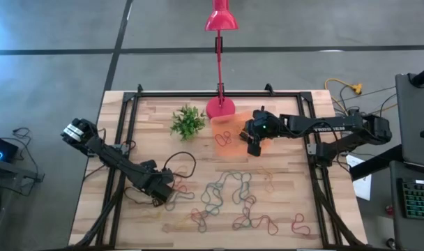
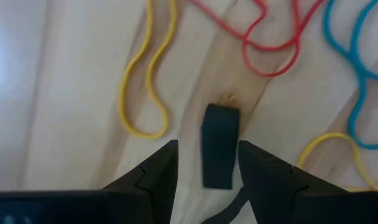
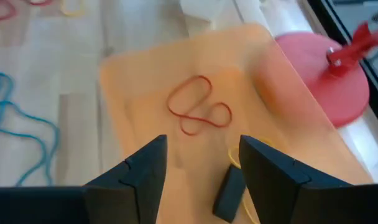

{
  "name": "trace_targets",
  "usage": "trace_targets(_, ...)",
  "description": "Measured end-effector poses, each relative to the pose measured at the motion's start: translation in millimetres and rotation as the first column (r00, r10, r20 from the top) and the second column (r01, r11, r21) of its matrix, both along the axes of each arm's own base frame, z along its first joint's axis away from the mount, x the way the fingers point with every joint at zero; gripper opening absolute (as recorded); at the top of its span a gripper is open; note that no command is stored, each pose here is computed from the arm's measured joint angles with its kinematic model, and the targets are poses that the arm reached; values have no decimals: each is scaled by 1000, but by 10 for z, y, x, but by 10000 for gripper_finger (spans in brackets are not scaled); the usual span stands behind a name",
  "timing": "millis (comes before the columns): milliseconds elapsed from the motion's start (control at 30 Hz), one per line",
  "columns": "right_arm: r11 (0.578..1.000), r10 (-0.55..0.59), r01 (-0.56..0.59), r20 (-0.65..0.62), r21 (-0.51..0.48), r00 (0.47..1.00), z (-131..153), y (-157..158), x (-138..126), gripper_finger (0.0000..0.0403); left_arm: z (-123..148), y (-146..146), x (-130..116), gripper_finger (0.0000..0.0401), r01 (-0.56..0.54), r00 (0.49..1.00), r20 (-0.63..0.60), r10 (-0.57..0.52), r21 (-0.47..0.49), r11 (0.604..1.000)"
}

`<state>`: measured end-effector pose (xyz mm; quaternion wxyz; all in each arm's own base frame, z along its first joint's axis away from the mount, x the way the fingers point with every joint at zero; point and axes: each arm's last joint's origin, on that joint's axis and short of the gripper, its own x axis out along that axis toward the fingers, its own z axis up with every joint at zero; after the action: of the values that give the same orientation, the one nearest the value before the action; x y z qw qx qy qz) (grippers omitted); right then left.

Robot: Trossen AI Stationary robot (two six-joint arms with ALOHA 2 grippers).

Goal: Pick and place rubber bands into bin
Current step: Put the black rubberband into the orange container

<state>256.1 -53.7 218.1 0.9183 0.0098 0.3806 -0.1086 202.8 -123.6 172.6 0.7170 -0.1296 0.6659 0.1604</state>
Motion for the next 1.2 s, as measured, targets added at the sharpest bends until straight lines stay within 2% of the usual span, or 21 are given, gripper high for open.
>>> trace_targets(267, 997, 79, -78, 77, -23, 994, 146, 194, -13, 185, -93, 39, -69, 151, -18, 999, -37, 19, 9, 1000)
trace_targets(600, 991, 132, -128, 134, -37, 982, 247, 336, -31, 182, -171, 31, -63, 145, -11, 1000, -5, 11, -32, 999)
trace_targets(700, 990, 141, -138, 136, -37, 981, 250, 364, -30, 182, -171, 31, -63, 117, -7, 1000, -5, 7, -31, 999)
trace_targets(900, 987, 159, -154, 133, -47, 978, 250, 444, -27, 172, -171, 32, -60, 12, 41, 999, -1, -41, -24, 999)
trace_targets(1067, 976, 217, -211, 129, -61, 968, 250, 572, -26, 159, -102, -1, -6, 9, 49, 998, 27, -48, -36, 998)
trace_targets(1200, 954, 296, -288, 123, -79, 947, 250, 736, -33, 150, 65, -55, 118, 2, 122, 987, 108, -120, -15, 992)
